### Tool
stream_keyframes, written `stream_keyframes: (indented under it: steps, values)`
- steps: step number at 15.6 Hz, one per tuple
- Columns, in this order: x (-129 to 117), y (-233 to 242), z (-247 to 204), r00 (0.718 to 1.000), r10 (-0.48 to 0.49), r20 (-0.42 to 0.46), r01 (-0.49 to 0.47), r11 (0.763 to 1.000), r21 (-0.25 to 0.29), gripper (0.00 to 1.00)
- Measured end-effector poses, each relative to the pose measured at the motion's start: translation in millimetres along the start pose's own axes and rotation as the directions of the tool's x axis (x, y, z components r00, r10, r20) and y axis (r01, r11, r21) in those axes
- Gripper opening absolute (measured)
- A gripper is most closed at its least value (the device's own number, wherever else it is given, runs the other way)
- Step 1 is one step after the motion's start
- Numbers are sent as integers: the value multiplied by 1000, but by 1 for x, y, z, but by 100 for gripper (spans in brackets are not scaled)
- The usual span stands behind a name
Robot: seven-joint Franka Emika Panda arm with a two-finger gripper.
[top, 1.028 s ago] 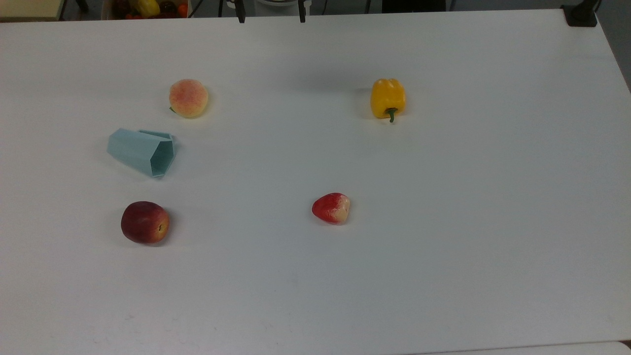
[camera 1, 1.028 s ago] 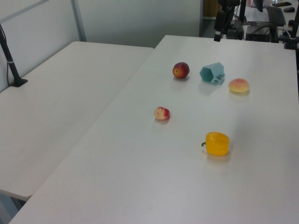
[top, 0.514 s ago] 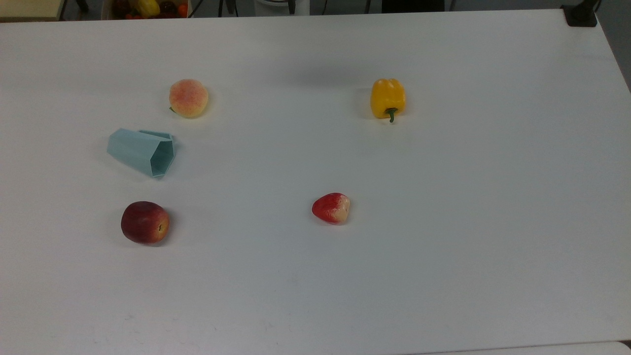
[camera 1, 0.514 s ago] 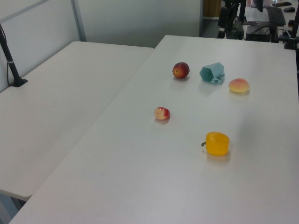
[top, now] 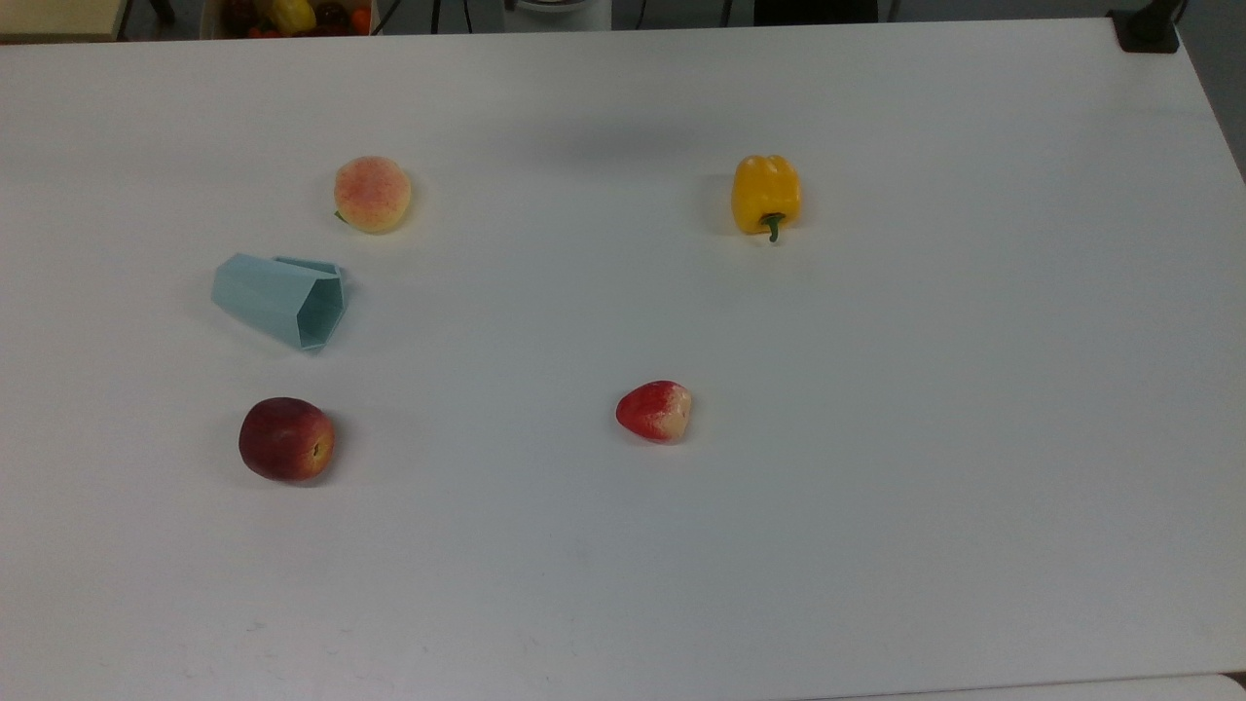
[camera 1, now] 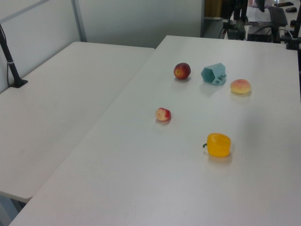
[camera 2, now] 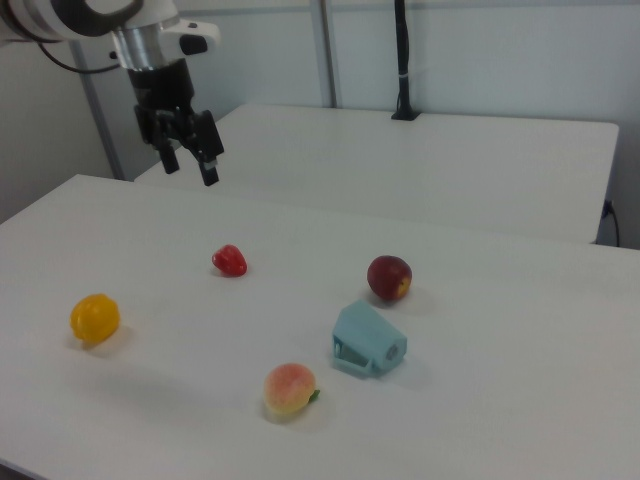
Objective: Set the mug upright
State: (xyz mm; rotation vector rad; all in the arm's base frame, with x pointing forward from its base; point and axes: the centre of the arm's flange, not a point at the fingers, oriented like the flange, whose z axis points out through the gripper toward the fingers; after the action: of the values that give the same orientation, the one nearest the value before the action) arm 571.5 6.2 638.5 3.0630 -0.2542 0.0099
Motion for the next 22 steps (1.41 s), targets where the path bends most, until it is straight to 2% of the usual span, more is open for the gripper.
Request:
stream_keyframes:
  steps: [2,4,6,9,13,17,20,22]
  values:
    - [17,-4,22,999,37,14,-36,996,-83,100]
    - [35,-14,50,997,81,7,-79,982,-170,100]
    - [57,-27,83,993,111,-32,-116,970,-216,100]
    - [85,-35,130,993,93,-71,-110,951,-288,100]
    - [111,-36,186,994,47,-94,-77,934,-350,100]
    - [131,-16,235,993,34,-113,-76,916,-395,100]
    - [136,2,270,991,25,-135,-84,889,-451,100]
    - [133,12,297,993,16,-115,-71,870,-489,100]
